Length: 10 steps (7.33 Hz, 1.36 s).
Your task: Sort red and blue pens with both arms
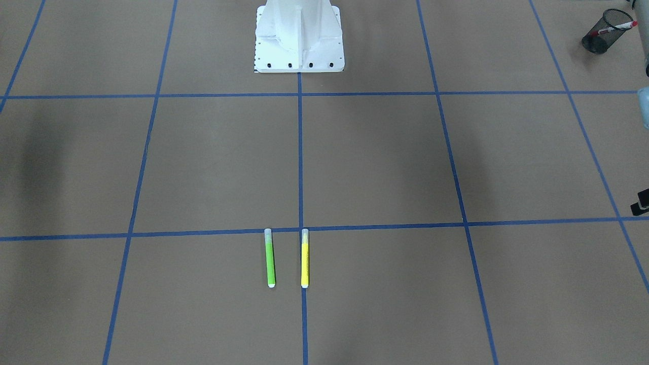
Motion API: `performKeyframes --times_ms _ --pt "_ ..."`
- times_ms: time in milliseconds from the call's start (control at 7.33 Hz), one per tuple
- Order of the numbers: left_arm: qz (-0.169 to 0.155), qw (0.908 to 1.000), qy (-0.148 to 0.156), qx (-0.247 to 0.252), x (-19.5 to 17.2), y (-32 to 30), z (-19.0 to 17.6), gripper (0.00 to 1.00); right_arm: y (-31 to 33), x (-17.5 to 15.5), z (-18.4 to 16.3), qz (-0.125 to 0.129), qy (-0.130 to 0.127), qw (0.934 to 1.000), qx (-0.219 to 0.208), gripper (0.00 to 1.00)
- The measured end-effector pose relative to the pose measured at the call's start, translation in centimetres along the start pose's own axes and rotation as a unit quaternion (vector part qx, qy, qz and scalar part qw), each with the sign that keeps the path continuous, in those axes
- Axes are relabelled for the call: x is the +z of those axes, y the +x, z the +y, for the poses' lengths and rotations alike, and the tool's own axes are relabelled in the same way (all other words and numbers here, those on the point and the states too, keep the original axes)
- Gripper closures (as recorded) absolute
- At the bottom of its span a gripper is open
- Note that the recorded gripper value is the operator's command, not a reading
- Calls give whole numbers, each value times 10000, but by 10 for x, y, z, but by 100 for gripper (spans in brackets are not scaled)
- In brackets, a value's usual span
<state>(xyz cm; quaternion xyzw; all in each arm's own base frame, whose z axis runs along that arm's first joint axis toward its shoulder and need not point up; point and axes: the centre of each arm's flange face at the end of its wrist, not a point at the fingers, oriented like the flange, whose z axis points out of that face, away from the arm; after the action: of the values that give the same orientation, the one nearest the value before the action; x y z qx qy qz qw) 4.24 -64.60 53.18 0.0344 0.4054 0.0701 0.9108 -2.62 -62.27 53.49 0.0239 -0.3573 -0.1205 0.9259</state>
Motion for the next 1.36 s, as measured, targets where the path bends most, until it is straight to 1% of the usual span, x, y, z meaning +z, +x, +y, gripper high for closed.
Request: performKeyframes --times_ms 273,545,818,1091,1364 --pt "10 10000 -36 92 -1 -5 17 0 2 -1 0 12 -6 10000 -17 0" --pt "-41 9998 -196 -79 -7 -4 24 0 0 -7 4 16 27 10000 -25 0" --pt "-72 9998 -181 -107 -16 -2 35 0 -3 -9 6 9 33 10000 -28 0" --pt "-71 9998 -169 -100 -16 -3 46 0 -3 -9 6 17 29 10000 -36 0" --pt "-66 9998 -161 -84 -14 -3 48 0 -4 -7 5 35 9 10000 -54 0"
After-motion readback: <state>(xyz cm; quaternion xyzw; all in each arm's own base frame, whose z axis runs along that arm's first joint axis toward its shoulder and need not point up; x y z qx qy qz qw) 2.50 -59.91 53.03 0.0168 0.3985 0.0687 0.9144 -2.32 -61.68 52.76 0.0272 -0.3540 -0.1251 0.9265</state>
